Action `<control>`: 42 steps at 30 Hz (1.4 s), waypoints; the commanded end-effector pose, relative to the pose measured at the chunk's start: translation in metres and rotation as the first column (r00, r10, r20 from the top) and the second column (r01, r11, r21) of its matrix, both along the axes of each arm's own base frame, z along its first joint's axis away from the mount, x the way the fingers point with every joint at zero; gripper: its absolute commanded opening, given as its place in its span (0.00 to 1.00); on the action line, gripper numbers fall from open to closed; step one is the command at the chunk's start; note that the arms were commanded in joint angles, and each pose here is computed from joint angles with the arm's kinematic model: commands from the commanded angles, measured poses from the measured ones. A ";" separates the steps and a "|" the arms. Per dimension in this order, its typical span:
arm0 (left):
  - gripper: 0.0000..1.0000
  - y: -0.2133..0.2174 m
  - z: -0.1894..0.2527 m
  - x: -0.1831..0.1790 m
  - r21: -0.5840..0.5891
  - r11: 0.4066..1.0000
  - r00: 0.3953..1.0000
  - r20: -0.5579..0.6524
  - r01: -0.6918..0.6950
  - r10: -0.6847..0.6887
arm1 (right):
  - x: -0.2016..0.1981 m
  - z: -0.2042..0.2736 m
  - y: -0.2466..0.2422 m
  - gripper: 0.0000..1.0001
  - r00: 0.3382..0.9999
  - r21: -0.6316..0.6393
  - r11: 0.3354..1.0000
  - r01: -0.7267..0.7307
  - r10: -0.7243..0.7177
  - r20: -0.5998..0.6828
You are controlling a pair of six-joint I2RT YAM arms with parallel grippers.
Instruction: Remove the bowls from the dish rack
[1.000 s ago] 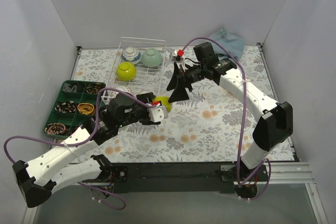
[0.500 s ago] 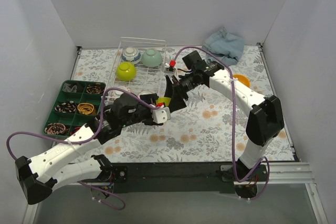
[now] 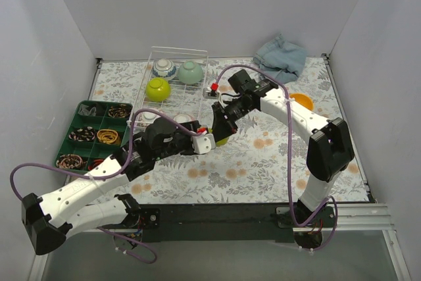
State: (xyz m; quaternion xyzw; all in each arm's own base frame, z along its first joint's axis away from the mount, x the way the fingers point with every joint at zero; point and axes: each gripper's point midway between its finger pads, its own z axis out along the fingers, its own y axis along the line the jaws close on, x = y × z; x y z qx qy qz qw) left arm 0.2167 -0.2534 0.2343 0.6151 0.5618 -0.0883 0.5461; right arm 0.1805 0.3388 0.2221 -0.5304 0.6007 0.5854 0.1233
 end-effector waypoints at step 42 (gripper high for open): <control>0.98 0.033 -0.060 -0.026 -0.093 0.518 0.333 -0.858 -0.850 0.392 | 0.291 -0.143 -0.181 0.04 0.036 -0.118 -0.094 0.989 -0.612 0.790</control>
